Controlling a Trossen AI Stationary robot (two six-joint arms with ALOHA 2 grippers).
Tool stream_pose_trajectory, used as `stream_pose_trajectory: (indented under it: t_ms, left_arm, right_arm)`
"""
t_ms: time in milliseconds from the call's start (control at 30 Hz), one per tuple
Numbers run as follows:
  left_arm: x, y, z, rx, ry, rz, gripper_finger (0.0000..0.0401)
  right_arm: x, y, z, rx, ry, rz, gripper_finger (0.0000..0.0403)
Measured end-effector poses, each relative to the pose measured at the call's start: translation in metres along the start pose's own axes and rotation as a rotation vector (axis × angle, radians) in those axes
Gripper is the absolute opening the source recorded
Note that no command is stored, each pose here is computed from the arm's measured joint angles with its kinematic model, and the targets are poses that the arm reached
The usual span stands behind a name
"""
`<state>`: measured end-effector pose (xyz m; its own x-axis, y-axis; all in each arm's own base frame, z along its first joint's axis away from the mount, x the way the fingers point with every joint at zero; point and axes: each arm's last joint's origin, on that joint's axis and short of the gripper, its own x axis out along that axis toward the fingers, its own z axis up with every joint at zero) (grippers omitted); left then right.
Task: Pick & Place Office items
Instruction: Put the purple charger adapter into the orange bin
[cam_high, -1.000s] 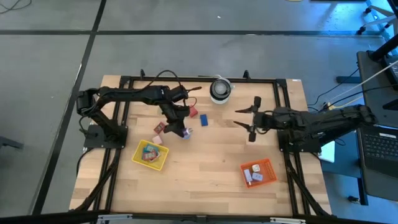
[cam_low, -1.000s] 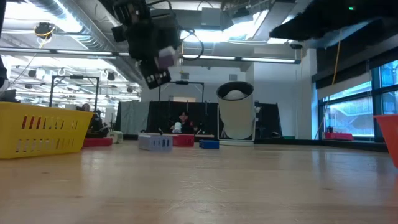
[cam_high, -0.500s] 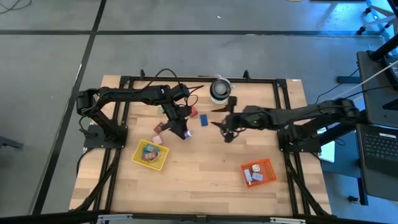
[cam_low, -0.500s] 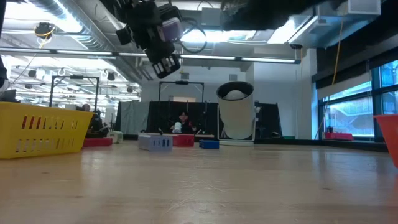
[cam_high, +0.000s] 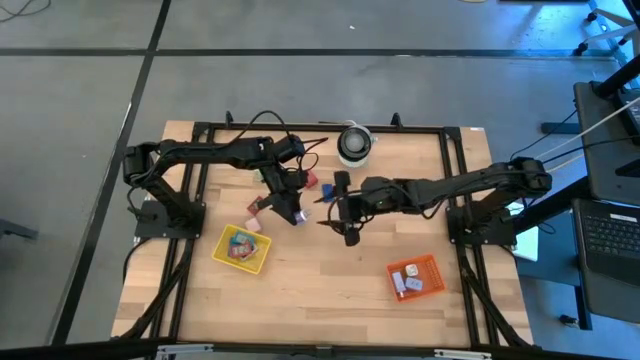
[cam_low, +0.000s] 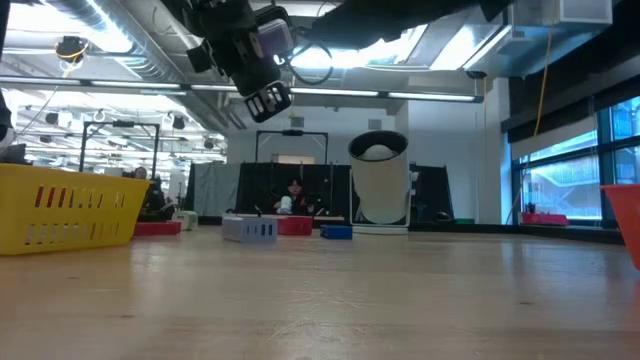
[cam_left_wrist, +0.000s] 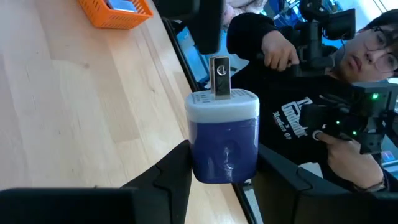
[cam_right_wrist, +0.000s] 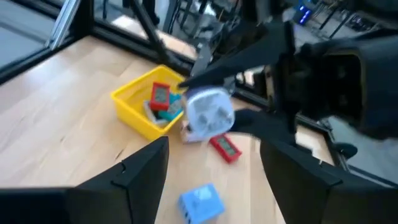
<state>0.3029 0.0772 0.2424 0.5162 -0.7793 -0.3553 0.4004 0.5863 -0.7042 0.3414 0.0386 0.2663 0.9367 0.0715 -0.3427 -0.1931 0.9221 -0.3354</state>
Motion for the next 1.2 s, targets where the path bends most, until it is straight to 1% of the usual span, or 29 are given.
stream_pose_trajectory:
  t_ms: [100,333,600,800,1000,1200]
  left_arm:
    - [0.000,0.000,0.000,0.001,0.000,0.002,0.0137]
    - [0.000,0.000,0.004,0.026,-0.023,-0.010,0.0137]
    - [0.000,0.000,0.006,0.019,-0.034,-0.018,0.0137]
    - [0.001,-0.003,0.012,0.014,-0.059,-0.067,0.0137]
    - [0.006,-0.006,0.012,0.015,-0.046,-0.089,0.0137]
    - [0.012,-0.010,0.016,0.040,-0.048,-0.120,0.0137]
  right_arm:
    - [0.000,-0.001,0.002,0.002,-0.022,-0.007,0.0254]
    - [0.000,-0.001,0.008,0.005,-0.095,0.024,0.0258]
    - [0.003,-0.005,0.009,0.009,-0.146,0.023,0.0258]
    - [0.012,-0.007,0.002,0.036,-0.150,0.047,0.0258]
    - [0.012,-0.009,0.003,0.035,-0.166,0.047,0.0258]
    - [0.012,-0.009,0.003,0.037,-0.185,0.070,0.0259]
